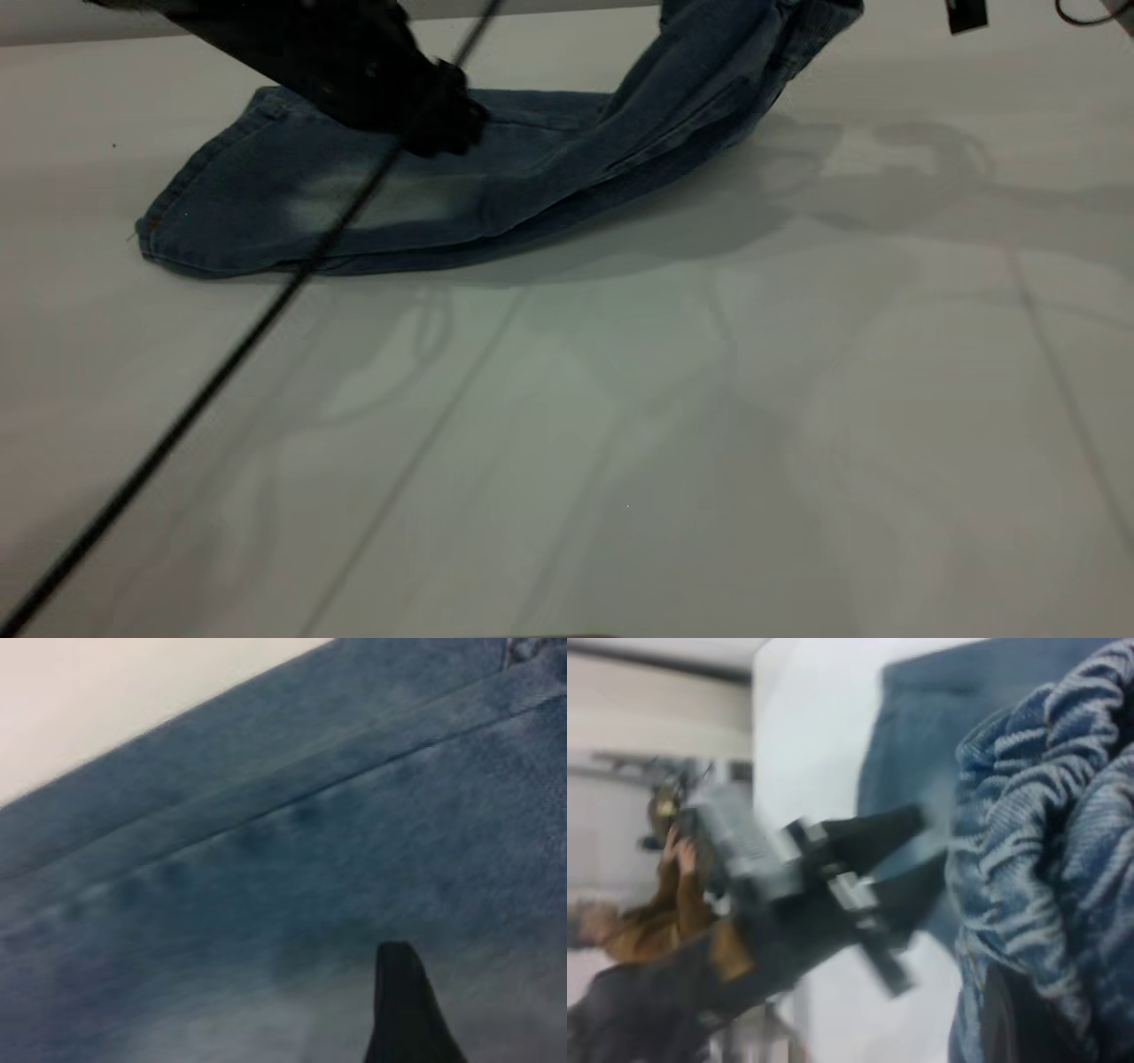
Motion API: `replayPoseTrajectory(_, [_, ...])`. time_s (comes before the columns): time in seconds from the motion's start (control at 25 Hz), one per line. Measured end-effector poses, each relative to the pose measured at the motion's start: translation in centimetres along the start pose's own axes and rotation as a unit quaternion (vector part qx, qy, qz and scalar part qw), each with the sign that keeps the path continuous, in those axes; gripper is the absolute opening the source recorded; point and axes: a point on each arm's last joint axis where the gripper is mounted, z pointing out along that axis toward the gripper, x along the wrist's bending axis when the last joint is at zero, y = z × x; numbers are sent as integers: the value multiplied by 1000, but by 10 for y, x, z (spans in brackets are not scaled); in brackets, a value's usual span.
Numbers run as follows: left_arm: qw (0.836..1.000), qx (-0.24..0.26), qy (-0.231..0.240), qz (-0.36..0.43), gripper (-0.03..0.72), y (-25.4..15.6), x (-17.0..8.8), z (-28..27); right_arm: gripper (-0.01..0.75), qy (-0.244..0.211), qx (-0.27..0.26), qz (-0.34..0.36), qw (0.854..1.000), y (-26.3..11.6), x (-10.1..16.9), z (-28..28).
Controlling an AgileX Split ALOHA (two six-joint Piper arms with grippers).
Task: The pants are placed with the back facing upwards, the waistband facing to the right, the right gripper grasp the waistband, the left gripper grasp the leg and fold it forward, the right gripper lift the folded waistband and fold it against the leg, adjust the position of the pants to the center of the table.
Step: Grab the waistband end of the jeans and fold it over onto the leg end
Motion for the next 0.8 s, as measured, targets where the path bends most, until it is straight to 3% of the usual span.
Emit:
replayPoseTrajectory(0.44, [996, 9, -70, 59, 391, -6, -82, 6, 90, 21, 26, -90, 995, -9, 54, -10])
replayPoseTrajectory(0.6, [996, 11, -69, 56, 391, -5, -80, 5, 90, 11, 45, -118, 992, -13, 61, -15])
replayPoseTrajectory(0.8, [998, 21, -49, 31, 391, 4, -49, -5, 90, 2, 55, -126, 991, -15, 59, -15])
